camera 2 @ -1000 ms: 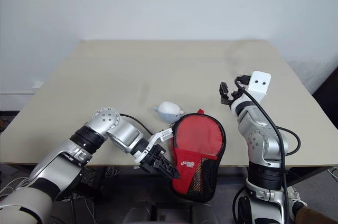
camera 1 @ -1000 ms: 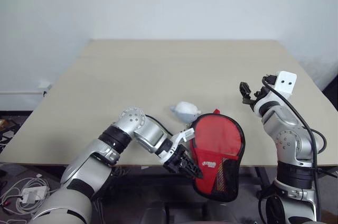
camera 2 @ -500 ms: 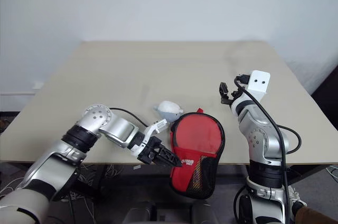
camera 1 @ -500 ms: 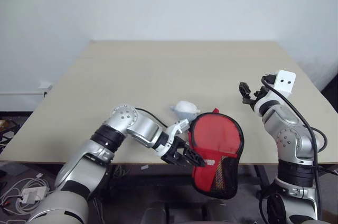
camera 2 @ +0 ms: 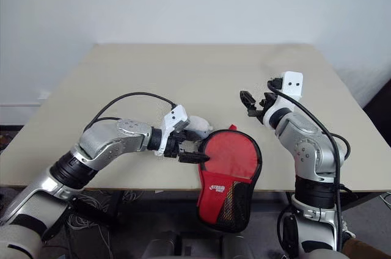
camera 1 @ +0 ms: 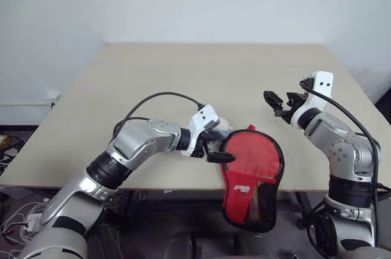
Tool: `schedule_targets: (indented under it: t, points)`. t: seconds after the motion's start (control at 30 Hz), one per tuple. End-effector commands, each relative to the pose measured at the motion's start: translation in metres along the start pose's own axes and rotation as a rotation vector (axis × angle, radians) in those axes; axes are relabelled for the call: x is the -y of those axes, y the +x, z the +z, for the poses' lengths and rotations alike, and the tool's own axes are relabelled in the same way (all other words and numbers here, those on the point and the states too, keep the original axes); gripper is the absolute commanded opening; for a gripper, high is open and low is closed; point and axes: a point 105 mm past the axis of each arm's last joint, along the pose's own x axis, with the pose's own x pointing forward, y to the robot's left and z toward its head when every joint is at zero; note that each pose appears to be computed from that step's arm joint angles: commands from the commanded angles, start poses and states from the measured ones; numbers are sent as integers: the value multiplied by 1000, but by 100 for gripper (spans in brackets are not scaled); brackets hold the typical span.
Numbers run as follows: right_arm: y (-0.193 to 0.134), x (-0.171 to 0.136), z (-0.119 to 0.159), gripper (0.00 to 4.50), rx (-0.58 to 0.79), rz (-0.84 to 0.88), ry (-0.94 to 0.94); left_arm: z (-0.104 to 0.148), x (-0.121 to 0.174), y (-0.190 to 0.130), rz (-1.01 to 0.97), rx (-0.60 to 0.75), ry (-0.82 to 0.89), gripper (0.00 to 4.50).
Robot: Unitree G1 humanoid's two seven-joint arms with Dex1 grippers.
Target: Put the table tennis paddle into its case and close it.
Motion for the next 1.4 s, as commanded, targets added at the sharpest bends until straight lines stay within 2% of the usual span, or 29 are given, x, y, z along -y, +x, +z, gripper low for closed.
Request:
schedule_targets:
  t: [0.03,0.17,0.33,0.53,0.67,0.77,0.93,1.13,1.4]
  points:
    - [5,-7,18,450,31,49,1,15,5,0,-77,79,63,445]
    - [12,-8,6,450,-48,79,-1,15,16,5,-180,101,44,445]
    - [17,-15,5,450,-77,130,-9,13,23,15,-260,128,7,445]
    - [24,-18,6,450,-105,145,-39,8,23,61,-181,111,95,445]
    - [29,-16,7,450,-115,134,-44,2,24,77,-147,49,112,445]
    - [32,-21,9,450,-124,160,-60,-15,21,79,-133,-40,123,445]
    - [41,-47,12,450,-185,286,-137,-39,13,68,-141,-150,109,445]
    - [54,-65,1,450,-278,412,-150,-72,8,68,-130,-257,191,445]
    - [69,-75,-25,450,-396,487,-133,-71,10,76,-124,-235,152,445]
